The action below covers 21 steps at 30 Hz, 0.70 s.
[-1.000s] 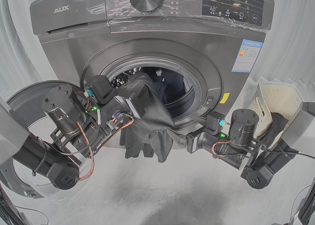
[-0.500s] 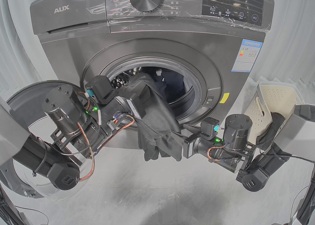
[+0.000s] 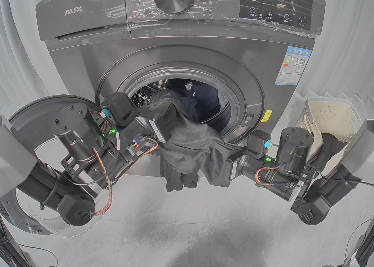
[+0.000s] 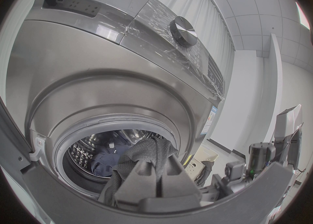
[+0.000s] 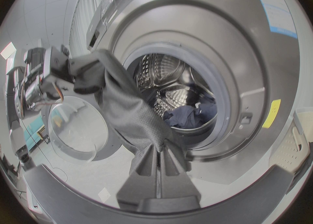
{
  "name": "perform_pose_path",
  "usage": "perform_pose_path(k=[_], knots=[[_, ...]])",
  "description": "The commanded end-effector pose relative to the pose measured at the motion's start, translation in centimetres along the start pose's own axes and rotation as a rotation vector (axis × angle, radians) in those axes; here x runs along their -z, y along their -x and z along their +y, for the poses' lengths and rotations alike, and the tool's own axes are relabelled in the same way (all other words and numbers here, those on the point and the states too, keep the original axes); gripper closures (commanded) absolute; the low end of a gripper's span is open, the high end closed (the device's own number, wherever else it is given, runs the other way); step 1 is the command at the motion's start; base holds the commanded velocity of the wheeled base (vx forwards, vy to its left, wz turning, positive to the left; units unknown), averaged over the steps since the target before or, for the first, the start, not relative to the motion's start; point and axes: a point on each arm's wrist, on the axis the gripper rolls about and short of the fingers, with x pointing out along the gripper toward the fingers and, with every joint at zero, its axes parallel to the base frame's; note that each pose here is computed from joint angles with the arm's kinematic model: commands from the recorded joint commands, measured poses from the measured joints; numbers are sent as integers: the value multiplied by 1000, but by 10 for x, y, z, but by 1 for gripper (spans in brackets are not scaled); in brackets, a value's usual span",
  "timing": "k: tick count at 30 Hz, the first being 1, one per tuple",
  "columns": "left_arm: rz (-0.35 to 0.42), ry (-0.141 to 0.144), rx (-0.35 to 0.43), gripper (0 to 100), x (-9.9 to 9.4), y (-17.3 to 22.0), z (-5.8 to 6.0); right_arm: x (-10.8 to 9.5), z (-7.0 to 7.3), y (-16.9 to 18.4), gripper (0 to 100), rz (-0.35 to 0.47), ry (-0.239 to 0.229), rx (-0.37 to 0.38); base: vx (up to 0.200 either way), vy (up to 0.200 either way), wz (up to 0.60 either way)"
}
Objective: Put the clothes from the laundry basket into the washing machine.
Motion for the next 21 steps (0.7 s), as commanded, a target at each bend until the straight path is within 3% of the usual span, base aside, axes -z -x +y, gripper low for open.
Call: perform_pose_path(k=[1,8,21], knots=[[2,0,-3,100,2,2,1,-26,-9,20,100,-70,9,27,0,0,0],[2,8,-1,100,4,8,1,-32,-15,25,100,-98,6,39,0,0,0],[13,22,18,100,5,17,-3,-36,-8,22,100,-122,3,22,0,0,0]])
